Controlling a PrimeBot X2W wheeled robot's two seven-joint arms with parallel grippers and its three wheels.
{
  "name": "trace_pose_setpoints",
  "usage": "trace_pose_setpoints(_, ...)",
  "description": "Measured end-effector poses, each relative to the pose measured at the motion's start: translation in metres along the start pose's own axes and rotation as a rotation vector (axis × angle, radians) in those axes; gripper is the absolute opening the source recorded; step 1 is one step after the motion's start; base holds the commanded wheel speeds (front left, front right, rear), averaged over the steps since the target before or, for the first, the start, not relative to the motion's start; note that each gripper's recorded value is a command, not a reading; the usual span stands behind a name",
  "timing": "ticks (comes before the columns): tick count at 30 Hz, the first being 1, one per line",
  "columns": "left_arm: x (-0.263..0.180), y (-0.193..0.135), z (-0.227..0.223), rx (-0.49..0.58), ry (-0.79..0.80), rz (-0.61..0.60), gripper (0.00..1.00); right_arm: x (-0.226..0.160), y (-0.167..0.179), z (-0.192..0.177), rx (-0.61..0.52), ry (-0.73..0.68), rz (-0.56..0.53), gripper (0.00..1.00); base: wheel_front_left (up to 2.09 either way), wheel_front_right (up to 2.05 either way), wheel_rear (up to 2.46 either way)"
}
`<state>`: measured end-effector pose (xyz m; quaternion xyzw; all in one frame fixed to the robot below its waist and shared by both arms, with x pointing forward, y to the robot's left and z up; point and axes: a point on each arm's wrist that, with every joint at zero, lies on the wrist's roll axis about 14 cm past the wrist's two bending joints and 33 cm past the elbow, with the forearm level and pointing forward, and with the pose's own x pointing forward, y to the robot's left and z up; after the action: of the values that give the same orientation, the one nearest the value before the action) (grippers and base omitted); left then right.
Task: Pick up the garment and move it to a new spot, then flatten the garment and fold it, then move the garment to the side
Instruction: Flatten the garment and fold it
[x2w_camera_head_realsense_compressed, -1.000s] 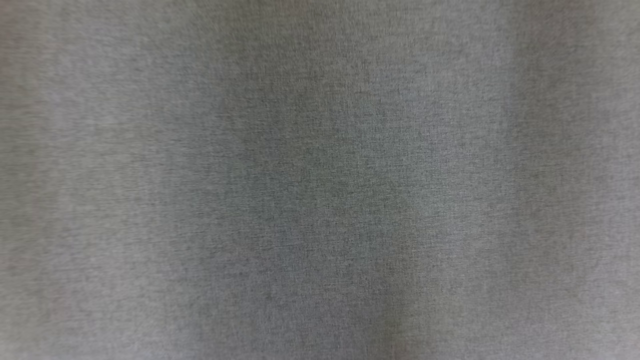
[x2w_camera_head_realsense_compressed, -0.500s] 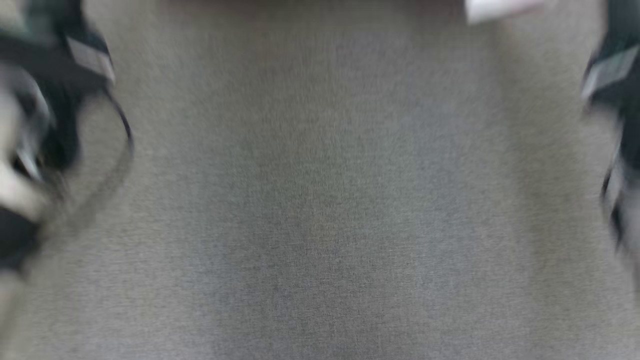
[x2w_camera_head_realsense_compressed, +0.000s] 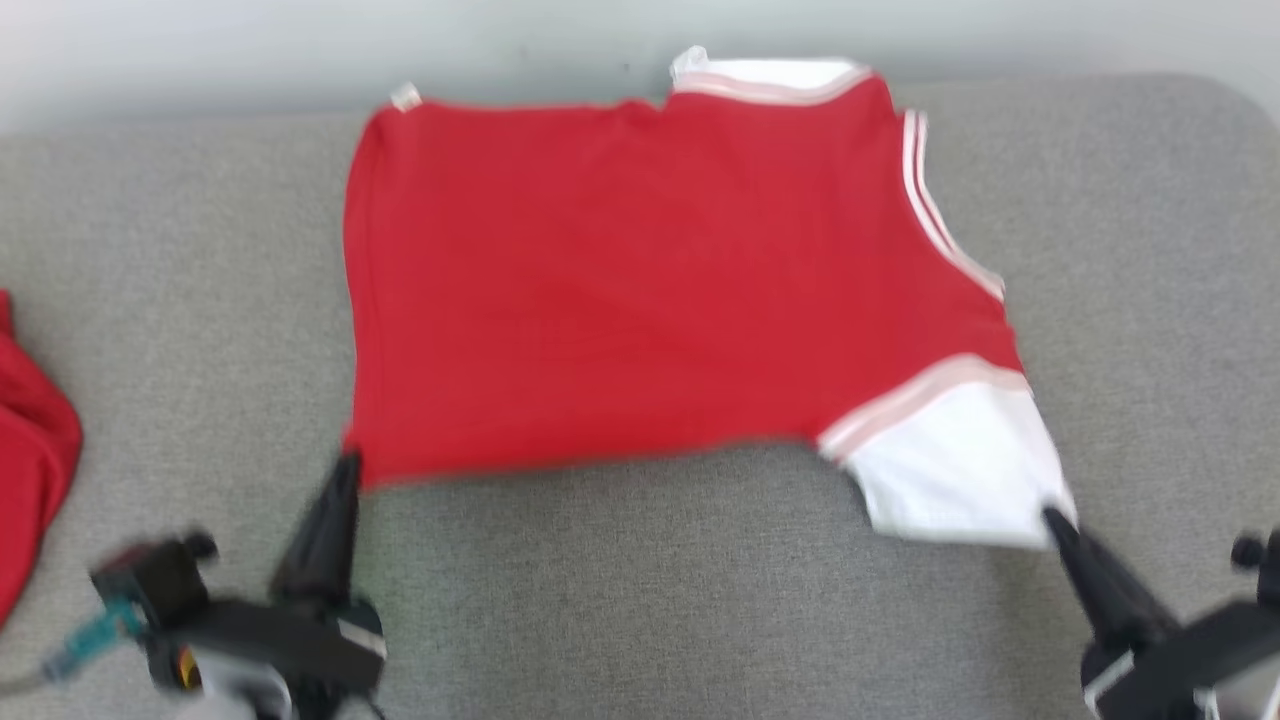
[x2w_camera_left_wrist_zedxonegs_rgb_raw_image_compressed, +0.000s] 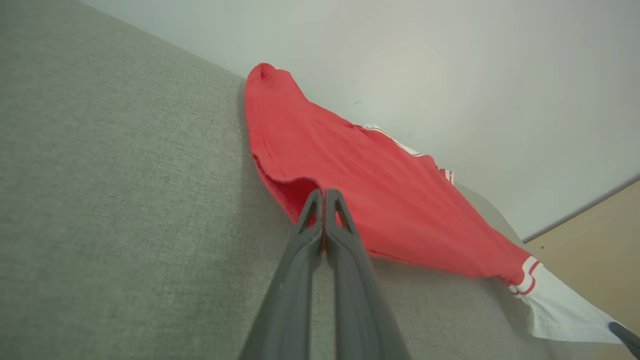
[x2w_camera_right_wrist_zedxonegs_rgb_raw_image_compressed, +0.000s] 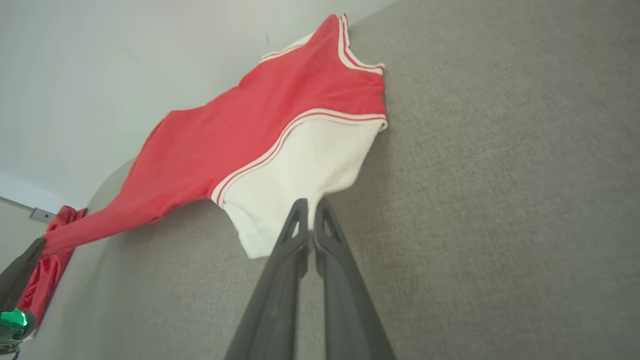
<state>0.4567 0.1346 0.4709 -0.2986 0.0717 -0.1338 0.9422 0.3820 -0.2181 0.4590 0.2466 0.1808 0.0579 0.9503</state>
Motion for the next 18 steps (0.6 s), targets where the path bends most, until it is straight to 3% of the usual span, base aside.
trace_pose_setpoints(8, -0.050, 0.017, -0.044, -0.012, 0.081, 0.111, 0.00, -0.059, -0.020, -0.057, 0.020, 0.193, -0.111, 0.00, 0.00, 0.00, 0.00)
trace_pose_setpoints(18, -0.107, 0.043, -0.077, 0.056, 0.168, 0.231, 0.00, -0.101, -0.031, -0.095, 0.099, 0.331, -0.193, 0.00, 0.00, 0.00, 0.00)
